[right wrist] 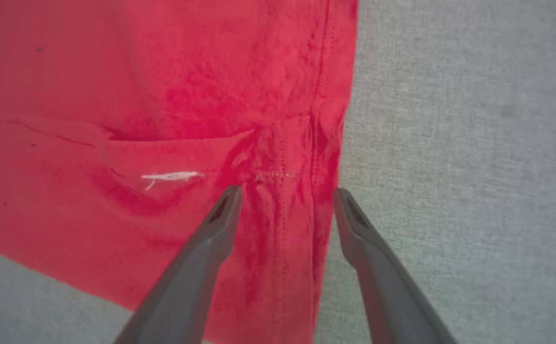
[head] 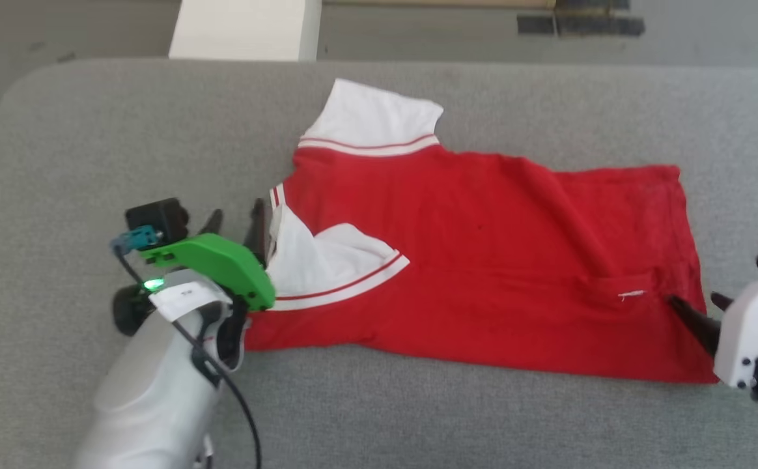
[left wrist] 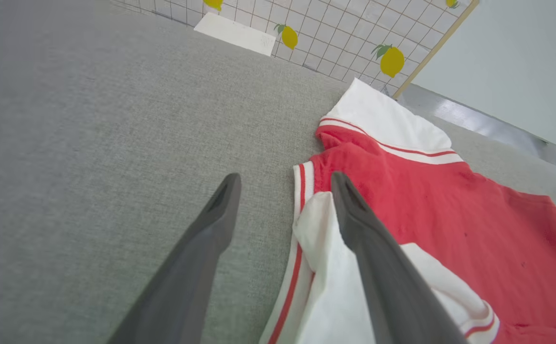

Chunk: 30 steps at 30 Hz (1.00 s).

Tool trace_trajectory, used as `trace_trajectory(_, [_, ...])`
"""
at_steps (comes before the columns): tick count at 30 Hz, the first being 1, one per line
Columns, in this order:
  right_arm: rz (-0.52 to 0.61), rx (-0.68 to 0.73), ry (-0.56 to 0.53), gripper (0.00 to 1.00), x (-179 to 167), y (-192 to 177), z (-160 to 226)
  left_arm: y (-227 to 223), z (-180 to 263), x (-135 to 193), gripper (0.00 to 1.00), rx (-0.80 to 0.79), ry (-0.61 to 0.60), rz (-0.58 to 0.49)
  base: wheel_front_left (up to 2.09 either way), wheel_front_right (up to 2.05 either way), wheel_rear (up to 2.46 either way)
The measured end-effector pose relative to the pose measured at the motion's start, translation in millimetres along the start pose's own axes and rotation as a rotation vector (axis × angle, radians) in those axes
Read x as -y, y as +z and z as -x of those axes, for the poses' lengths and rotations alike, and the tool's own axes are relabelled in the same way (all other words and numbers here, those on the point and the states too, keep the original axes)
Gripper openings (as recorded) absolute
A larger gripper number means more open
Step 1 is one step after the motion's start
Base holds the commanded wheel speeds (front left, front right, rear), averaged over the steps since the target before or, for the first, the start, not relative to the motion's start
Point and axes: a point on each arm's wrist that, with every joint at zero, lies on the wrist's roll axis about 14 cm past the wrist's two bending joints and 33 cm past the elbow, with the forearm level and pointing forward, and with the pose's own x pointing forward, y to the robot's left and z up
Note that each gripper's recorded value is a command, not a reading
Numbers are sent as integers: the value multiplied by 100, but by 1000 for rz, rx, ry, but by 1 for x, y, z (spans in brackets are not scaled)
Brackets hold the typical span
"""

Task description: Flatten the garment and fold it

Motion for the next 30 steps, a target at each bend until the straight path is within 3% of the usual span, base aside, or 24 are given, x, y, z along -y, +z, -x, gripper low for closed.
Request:
trace_trajectory(5, [-38, 86, -18, 100, 3, 4, 27, -5, 30, -10, 100, -61, 29, -81, 0, 0, 0])
trace_trajectory(12, [-74, 142, -41, 100, 4, 5, 50, -58, 74, -9, 100, -380, 71, -96, 0, 0, 0])
trace_trajectory(23, [-82, 143, -52, 100, 3, 3, 56, -97, 77, -12, 100, -623, 97, -161, 0, 0, 0])
trace_trajectory(24, [-82, 142, -55, 100, 4, 3, 57, -98, 76, -12, 34, -633, 96, -158, 0, 0, 0])
trace_trajectory(25, [-76, 141, -59, 100, 5, 3, 57, -98, 74, -11, 0, -635, 95, -151, 0, 0, 0])
trace_trajectory(30, [-21, 124, -99, 100, 12, 2, 64, -90, 67, -2, 0, -593, 62, -106, 0, 0, 0])
